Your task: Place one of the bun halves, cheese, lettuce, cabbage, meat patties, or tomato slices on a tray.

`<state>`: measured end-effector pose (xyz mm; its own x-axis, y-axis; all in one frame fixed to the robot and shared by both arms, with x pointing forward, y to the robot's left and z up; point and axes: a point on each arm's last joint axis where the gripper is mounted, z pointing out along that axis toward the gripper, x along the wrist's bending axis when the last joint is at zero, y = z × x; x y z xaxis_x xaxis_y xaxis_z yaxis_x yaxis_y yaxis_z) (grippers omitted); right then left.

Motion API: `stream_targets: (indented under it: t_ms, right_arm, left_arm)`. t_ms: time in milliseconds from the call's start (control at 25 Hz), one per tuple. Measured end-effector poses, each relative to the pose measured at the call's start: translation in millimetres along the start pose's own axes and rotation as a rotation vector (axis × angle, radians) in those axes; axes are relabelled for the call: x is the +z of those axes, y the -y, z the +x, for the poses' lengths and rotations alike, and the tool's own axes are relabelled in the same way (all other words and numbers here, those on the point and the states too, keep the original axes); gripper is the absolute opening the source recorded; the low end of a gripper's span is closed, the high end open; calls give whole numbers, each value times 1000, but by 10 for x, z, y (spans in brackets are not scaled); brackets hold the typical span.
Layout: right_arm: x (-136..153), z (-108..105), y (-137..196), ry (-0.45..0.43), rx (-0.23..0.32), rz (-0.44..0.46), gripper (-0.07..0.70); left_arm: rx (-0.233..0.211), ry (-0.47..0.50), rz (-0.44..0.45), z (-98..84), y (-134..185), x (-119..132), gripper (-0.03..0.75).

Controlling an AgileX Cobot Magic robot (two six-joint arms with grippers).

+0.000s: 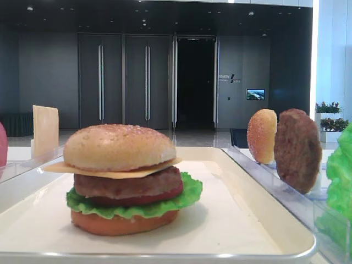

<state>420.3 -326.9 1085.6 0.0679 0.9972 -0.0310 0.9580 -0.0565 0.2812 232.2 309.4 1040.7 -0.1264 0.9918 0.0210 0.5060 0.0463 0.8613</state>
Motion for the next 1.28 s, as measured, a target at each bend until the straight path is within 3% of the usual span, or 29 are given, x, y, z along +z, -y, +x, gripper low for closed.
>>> stream_targets:
  t_ms: [280,640,920,1280]
  right_arm:
    - [-253,74,708,8,-3,-181,461]
    - [-97,145,1550,25,-5,-372,461]
    - [-127,186,1815,23,-2,-612,461]
    - [-139,192,1884,28,-1,-682,461]
  left_arm:
    - [0,0,0,0,0,0,692]
    - [0,0,0,0,0,0,692]
    - [0,0,0,0,0,0,692]
    - [0,0,0,0,0,0,692]
